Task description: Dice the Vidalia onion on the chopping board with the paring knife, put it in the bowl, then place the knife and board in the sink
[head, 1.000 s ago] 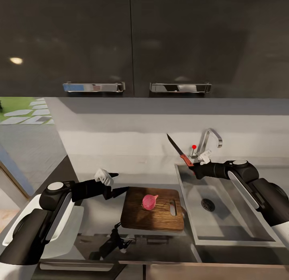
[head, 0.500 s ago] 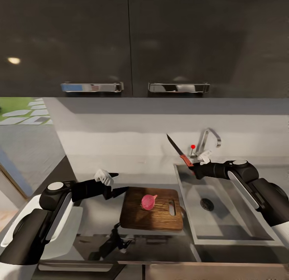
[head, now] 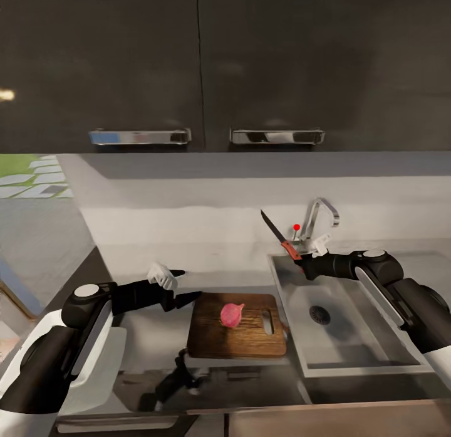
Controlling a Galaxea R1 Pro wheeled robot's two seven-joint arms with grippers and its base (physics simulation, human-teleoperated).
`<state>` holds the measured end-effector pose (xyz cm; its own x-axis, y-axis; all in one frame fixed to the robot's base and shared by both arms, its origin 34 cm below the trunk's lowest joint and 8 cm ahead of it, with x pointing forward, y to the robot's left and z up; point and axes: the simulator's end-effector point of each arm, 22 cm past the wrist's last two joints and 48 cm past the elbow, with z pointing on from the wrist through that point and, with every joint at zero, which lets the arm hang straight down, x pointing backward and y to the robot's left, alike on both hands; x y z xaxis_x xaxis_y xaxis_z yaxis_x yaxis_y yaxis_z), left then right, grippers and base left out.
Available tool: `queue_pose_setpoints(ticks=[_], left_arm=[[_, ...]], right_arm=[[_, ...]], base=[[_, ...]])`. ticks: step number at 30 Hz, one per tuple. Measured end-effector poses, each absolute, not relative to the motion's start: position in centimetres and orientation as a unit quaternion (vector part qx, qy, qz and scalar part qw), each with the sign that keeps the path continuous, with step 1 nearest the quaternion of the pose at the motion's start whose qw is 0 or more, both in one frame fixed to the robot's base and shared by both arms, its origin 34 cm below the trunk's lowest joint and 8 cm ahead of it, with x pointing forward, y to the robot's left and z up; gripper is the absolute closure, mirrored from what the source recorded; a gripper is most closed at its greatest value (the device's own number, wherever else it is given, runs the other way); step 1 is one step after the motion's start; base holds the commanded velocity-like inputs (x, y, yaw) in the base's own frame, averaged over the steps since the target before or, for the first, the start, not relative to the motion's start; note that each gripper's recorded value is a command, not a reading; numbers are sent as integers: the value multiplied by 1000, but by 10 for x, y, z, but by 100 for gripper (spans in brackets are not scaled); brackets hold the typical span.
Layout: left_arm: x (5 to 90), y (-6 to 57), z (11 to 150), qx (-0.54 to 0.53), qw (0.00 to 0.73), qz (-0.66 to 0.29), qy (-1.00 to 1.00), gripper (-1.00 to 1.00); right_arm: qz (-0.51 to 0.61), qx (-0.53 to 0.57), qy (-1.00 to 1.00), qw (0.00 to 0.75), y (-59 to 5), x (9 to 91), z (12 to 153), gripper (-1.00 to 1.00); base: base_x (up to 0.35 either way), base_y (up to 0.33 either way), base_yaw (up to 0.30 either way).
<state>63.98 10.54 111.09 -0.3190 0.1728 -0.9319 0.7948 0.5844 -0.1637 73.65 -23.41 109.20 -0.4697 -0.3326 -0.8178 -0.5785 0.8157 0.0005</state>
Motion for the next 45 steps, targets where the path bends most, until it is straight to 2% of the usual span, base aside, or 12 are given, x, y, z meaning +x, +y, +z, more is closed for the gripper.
queue_pose_setpoints(ticks=[22,36,45], left_arm=[[639,104,1111,326,485,-321,745,-100],[616,61,1087,374,455,-326,740,-100],[615,56,1077,378,449,-314,746,-100]], right_arm=[[140,-307,834,437,-212,729,1080,100],[140,-310,832,438,-211,729,1079,100],[141,-310,832,438,-210,729,1080,100]], base=[[0,14,0],[0,0,0],[0,0,0]])
